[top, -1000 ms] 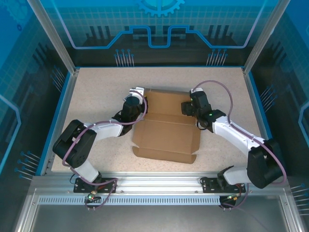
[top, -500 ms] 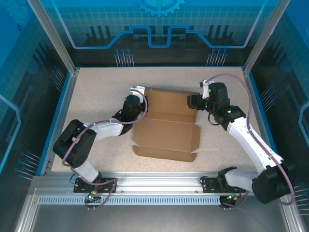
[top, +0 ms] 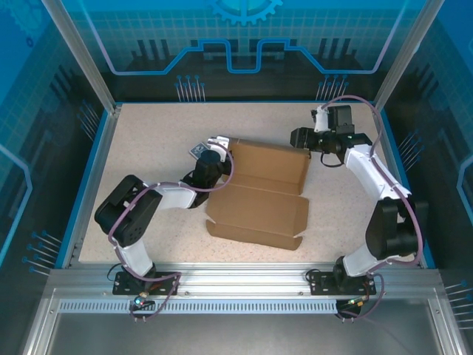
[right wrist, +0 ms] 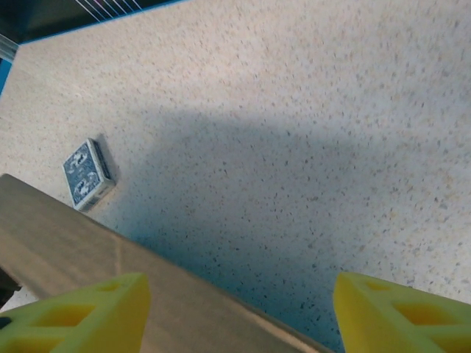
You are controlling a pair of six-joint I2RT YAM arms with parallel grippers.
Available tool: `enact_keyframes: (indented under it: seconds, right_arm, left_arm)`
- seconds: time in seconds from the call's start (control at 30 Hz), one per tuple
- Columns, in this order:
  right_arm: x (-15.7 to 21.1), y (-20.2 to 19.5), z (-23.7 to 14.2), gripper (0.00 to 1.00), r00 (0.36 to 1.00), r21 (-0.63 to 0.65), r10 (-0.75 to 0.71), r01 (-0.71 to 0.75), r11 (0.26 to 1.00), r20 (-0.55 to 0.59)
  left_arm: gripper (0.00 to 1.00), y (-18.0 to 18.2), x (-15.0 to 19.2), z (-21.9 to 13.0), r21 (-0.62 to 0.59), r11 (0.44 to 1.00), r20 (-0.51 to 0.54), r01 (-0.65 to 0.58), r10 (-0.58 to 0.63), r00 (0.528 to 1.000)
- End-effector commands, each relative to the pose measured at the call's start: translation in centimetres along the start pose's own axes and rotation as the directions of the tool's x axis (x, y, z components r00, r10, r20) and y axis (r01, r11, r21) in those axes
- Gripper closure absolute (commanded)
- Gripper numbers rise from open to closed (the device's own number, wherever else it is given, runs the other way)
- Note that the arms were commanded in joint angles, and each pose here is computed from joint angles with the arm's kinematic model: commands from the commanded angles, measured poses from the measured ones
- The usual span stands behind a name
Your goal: Fold the paper box
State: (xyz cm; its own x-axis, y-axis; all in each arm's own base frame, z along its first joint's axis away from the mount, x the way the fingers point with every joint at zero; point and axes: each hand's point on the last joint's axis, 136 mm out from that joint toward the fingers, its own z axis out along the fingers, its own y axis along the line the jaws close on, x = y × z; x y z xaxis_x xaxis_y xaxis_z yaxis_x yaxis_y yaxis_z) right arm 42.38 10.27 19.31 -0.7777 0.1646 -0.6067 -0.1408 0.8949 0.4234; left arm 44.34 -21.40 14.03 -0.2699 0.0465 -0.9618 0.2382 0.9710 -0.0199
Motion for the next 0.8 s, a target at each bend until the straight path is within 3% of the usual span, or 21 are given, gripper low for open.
enact_keyframes:
  seconds: [0.0,0.53,0.77]
  right_arm:
    - [-0.1,-0.3,-0.4,0.35,0.999,-0.022,0.033,-0.033,0.999,-0.018]
    - [6.1,-3.4,0.3,0.37,0.995,0.038,0.051,-0.047,0.998,-0.089]
    - [7.3,-3.2,0.2,0.39,0.998,0.035,-0.020,0.021,0.999,-0.052]
  left_arm:
    - [1.00,-0.7,-1.8,0.1,0.023,1.000,0.068,0.007,-0.009,0.998]
    - [1.00,-0.3,-0.8,0.3,-0.001,1.000,0.044,-0.009,0.009,0.999]
    - [0.91,-0.2,-0.2,0.2,-0.001,1.000,0.050,-0.007,0.007,0.999]
